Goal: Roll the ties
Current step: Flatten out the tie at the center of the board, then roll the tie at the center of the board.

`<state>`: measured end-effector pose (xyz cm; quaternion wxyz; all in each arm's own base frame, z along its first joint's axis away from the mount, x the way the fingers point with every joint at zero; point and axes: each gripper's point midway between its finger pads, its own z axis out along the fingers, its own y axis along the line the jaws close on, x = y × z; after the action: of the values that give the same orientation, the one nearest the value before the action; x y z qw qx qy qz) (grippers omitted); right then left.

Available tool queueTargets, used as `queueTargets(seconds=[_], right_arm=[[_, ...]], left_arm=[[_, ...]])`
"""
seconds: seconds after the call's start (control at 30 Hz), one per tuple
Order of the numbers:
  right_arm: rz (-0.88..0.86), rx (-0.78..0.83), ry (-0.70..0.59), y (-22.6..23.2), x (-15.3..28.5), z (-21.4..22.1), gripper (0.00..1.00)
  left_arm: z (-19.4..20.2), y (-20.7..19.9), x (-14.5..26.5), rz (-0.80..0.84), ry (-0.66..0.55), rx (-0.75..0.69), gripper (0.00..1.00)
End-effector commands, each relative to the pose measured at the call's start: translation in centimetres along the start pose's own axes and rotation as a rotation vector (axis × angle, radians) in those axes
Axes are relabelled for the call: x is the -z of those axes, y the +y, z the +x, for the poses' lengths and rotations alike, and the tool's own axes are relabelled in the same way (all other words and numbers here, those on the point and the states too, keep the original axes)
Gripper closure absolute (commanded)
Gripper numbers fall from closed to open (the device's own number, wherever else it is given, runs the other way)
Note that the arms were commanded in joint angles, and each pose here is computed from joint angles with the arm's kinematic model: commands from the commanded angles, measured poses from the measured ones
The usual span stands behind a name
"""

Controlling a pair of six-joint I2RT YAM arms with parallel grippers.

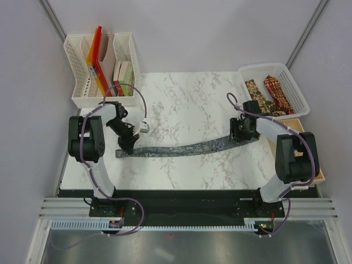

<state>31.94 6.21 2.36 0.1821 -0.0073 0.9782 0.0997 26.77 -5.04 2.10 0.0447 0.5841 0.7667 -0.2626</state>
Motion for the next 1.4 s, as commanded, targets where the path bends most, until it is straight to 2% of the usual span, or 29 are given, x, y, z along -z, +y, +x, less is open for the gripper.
queueTargets(seconds=[0.0, 0.03, 0.13, 0.27, 0.3, 0.37, 0.4, 0.5, 0.6, 0.8, 0.83, 0.9, 1.1, 1.2, 1.3, 1.33, 1.37], right_arm=[[-0.207, 0.063, -0.174, 4.6, 4.8, -5.0, 0.43], [-0.24, 0.081, -0.209, 5.4, 5.8, -6.2, 0.37], [-0.341, 0.175, -0.276, 7.9, 8.1, -8.0, 0.32], [-0.417, 0.346, -0.311, 11.6, 9.1, -8.6, 0.34], [-0.429, 0.39, -0.329, 12.5, 9.3, -8.9, 0.35], [-0.454, 0.54, -0.373, 15.2, 9.6, -8.8, 0.35], [-0.48, 0.66, -0.412, 18.0, 9.7, -8.5, 0.35], [-0.531, 0.798, -0.439, 21.7, 9.2, -7.8, 0.42], [-0.589, 0.916, -0.396, 24.9, 7.6, -5.9, 0.42], [-0.608, 1.147, -0.292, 27.4, 3.3, -1.4, 0.3], [-0.587, 1.172, -0.282, 27.2, 2.7, -1.0, 0.29], [-0.575, 1.229, -0.258, 27.3, 1.6, 0.1, 0.27], [-0.492, 1.334, -0.208, 26.8, -0.9, 1.4, 0.27], [-0.461, 1.383, -0.181, 26.6, -2.1, 2.1, 0.3], [-0.454, 1.401, -0.153, 26.7, -2.9, 2.3, 0.32], [-0.451, 1.405, -0.159, 26.8, -2.9, 2.1, 0.32], [-0.45, 1.413, -0.161, 27.0, -2.9, 2.1, 0.32]], left_arm=[[-0.6, 0.1, 2.0, -0.008, -0.071, 0.084, 0.65], [-0.8, 0.4, 2.8, -0.027, -0.096, 0.089, 0.63], [-2.2, 0.6, 5.1, -0.077, -0.179, 0.074, 0.53], [-3.8, -0.6, 7.5, -0.088, -0.262, 0.055, 0.43], [-3.9, -1.0, 7.9, -0.099, -0.267, 0.041, 0.34], [-3.6, -1.4, 8.2, -0.112, -0.287, 0.028, 0.29], [-2.5, -2.0, 8.4, -0.151, -0.303, 0.002, 0.25], [-1.3, -2.3, 8.5, -0.209, -0.345, -0.054, 0.23], [-1.1, -2.5, 8.1, -0.234, -0.364, -0.118, 0.22], [-0.1, -1.6, 6.3, -0.215, -0.34, -0.199, 0.16], [0.2, -1.4, 6.2, -0.21, -0.332, -0.198, 0.08], [1.2, -1.0, 5.5, -0.194, -0.293, -0.195, 0.04], [3.7, 0.5, 3.9, -0.213, -0.193, -0.204, 0.05], [4.7, 0.7, 3.2, -0.206, -0.154, -0.201, 0.12], [5.8, 0.0, 2.7, -0.15, -0.112, -0.175, 0.28], [6.1, -0.7, 2.7, -0.119, -0.11, -0.154, 0.39], [6.4, -0.9, 2.7, -0.108, -0.106, -0.144, 0.44]])
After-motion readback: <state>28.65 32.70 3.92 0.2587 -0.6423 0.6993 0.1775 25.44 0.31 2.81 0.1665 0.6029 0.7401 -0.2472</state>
